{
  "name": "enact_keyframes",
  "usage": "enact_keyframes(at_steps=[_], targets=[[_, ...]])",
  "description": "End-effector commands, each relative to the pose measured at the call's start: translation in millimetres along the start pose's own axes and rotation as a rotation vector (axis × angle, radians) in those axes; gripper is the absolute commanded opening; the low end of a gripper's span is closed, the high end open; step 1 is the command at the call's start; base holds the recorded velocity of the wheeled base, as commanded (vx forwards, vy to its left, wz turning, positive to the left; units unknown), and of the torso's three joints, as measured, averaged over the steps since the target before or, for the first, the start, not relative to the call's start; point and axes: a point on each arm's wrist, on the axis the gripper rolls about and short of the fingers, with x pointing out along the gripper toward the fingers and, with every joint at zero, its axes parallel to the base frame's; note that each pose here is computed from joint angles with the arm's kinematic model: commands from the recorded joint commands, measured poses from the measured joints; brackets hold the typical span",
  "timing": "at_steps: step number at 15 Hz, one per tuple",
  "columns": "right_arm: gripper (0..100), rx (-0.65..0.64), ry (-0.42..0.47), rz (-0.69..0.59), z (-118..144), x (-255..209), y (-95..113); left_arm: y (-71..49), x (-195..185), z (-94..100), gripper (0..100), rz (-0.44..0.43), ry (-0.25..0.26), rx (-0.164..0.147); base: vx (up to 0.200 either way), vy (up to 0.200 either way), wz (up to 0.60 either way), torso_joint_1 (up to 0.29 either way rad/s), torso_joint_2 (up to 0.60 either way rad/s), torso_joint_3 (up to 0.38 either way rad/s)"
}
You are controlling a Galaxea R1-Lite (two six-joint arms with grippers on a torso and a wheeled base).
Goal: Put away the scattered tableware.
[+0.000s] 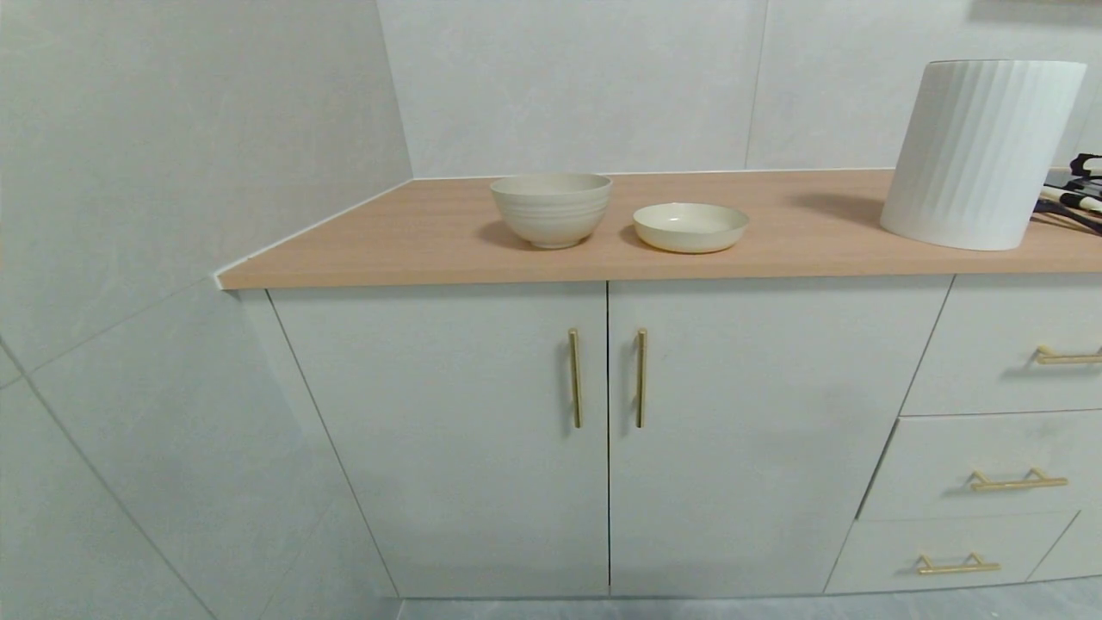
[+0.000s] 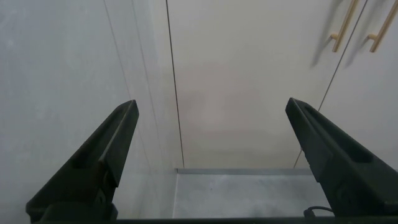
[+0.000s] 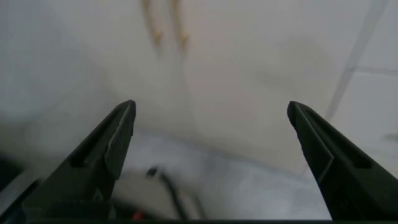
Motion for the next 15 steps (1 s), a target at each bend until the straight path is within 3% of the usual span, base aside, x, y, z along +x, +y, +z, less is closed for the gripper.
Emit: enact_keyframes(at_steps=[1, 3, 6, 12, 15], targets=[[100, 0.043, 0.283, 0.185, 35, 61, -6, 0.0, 0, 0.0, 100, 0.001, 0.000, 0.000, 0.000, 0.000, 0.00, 0.000, 0.00, 0.000], [100, 0.032, 0.373, 0.268, 56, 105, 1, 0.0, 0, 0.0, 100, 0.001, 0.000, 0.000, 0.000, 0.000, 0.00, 0.000, 0.00, 0.000], [100, 0.020, 0.437, 0.315, 73, 174, 13, 0.0, 0, 0.0, 100, 0.001, 0.000, 0.000, 0.000, 0.000, 0.00, 0.000, 0.00, 0.000], [100, 0.078, 0.485, 0.339, 68, 293, 27, 0.0, 0, 0.0, 100, 0.001, 0.000, 0.000, 0.000, 0.000, 0.00, 0.000, 0.00, 0.000], [100, 0.070, 0.489, 0.361, 51, 330, 35, 0.0, 0, 0.0, 100, 0.001, 0.000, 0.000, 0.000, 0.000, 0.00, 0.000, 0.00, 0.000]])
